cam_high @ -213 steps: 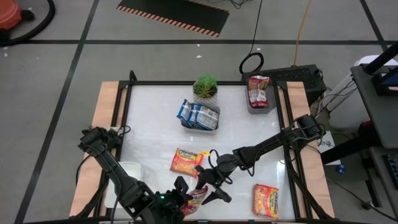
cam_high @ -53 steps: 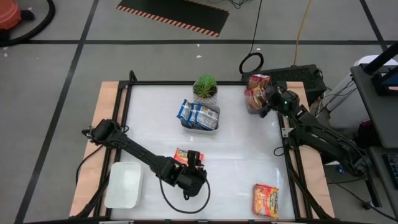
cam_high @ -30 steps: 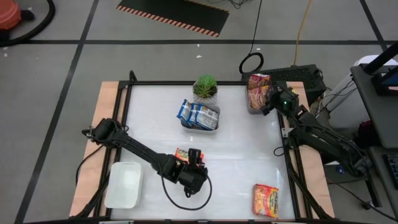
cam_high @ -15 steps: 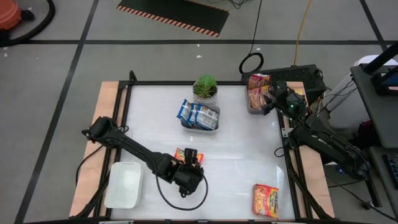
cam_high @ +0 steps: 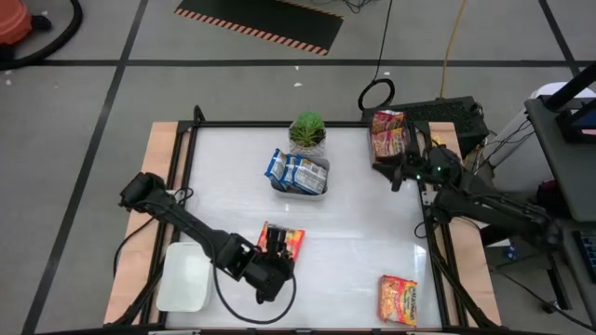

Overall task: Sort Maruchan noodles
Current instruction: Put the left orange noodle pack into the white bin

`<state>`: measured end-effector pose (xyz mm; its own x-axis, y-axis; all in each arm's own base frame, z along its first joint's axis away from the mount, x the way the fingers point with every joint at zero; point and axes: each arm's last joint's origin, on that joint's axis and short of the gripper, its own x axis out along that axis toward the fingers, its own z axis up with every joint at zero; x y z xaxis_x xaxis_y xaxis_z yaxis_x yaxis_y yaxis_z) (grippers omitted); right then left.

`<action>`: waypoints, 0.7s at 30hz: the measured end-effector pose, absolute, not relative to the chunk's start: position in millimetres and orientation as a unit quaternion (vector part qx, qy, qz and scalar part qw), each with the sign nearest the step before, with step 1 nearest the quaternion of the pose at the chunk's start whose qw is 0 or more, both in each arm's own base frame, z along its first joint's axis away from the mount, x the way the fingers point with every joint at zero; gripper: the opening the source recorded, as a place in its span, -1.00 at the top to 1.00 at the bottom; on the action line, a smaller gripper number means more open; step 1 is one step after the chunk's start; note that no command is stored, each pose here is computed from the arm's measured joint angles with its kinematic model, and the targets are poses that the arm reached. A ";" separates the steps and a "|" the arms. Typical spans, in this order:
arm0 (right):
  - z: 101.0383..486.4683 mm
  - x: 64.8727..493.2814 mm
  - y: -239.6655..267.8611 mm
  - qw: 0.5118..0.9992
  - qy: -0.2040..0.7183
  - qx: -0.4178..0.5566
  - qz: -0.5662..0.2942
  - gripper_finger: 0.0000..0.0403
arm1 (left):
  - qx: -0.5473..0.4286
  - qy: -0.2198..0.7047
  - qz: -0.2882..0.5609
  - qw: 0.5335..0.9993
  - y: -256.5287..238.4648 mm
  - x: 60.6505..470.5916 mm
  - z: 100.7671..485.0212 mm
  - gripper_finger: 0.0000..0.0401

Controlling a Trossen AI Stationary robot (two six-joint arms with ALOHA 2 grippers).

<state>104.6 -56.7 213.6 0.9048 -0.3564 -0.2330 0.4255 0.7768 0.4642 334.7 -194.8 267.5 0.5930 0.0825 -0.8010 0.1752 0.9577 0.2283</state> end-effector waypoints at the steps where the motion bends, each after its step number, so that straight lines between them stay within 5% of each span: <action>1: 214.0 106.4 -53.6 0.942 0.066 0.265 -0.195 0.16 | 0.143 0.450 -0.027 0.881 -195.7 334.2 267.5 -0.18; 12: 214.6 125.9 -13.2 0.953 0.075 0.267 -0.125 0.16 | 0.057 0.518 0.065 0.851 -184.2 319.0 232.8 -0.18; 21: 223.8 141.0 12.9 0.965 0.029 0.251 -0.074 0.16 | -0.097 0.610 0.193 0.763 -166.0 293.7 194.1 -0.18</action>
<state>141.0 12.9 223.8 0.9873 -0.1290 -0.0923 0.1576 0.8634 0.4794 293.7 -166.0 194.1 0.1819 0.1762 -0.9674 -0.4131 0.9065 0.0874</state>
